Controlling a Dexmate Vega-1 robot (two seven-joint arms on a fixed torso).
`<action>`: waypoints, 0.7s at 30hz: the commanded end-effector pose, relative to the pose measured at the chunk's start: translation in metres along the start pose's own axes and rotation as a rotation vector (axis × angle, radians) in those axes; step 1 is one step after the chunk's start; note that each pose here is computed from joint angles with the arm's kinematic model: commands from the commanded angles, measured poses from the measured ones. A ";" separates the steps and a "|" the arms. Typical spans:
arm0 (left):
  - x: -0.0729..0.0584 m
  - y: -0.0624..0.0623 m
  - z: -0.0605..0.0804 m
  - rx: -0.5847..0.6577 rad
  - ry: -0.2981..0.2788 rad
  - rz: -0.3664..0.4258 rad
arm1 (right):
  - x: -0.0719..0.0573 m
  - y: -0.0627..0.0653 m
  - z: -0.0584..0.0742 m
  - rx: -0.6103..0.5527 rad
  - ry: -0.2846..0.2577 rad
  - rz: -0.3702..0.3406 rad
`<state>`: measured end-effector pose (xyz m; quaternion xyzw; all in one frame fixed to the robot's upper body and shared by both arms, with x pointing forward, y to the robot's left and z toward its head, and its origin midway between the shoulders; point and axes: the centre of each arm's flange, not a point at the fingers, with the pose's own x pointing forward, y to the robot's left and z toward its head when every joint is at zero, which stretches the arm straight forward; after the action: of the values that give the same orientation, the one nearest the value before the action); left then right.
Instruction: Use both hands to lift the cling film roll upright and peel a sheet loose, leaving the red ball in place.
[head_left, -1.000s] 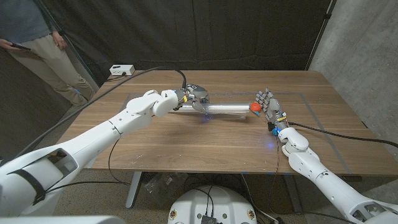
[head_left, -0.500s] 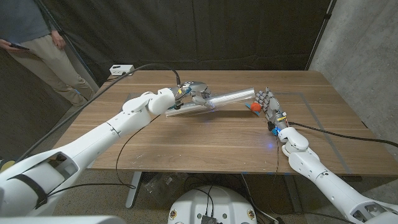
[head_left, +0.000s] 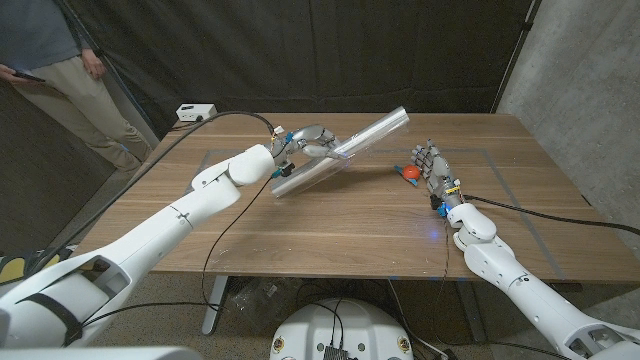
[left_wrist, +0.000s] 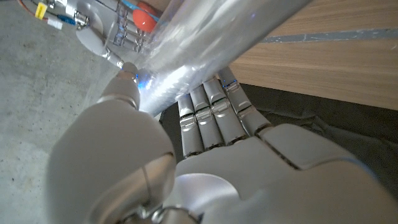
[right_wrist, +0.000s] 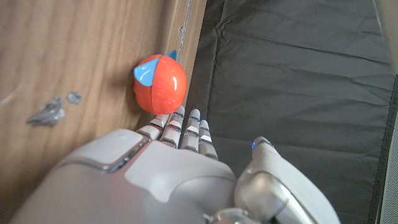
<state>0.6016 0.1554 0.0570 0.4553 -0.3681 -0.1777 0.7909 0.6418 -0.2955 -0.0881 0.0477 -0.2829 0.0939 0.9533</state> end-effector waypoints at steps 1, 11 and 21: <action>-0.005 -0.006 -0.012 -0.299 -0.016 0.101 | 0.003 0.003 0.003 -0.008 0.004 0.009; 0.000 -0.019 -0.015 -0.516 -0.056 0.106 | 0.004 0.004 0.009 -0.027 0.007 0.013; 0.008 -0.035 -0.015 -0.741 -0.108 0.076 | 0.007 0.005 0.011 -0.035 0.007 0.016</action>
<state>0.6151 0.1523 0.0356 0.2277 -0.3533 -0.2353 0.8763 0.6406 -0.2926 -0.0800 0.0344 -0.2804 0.0960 0.9545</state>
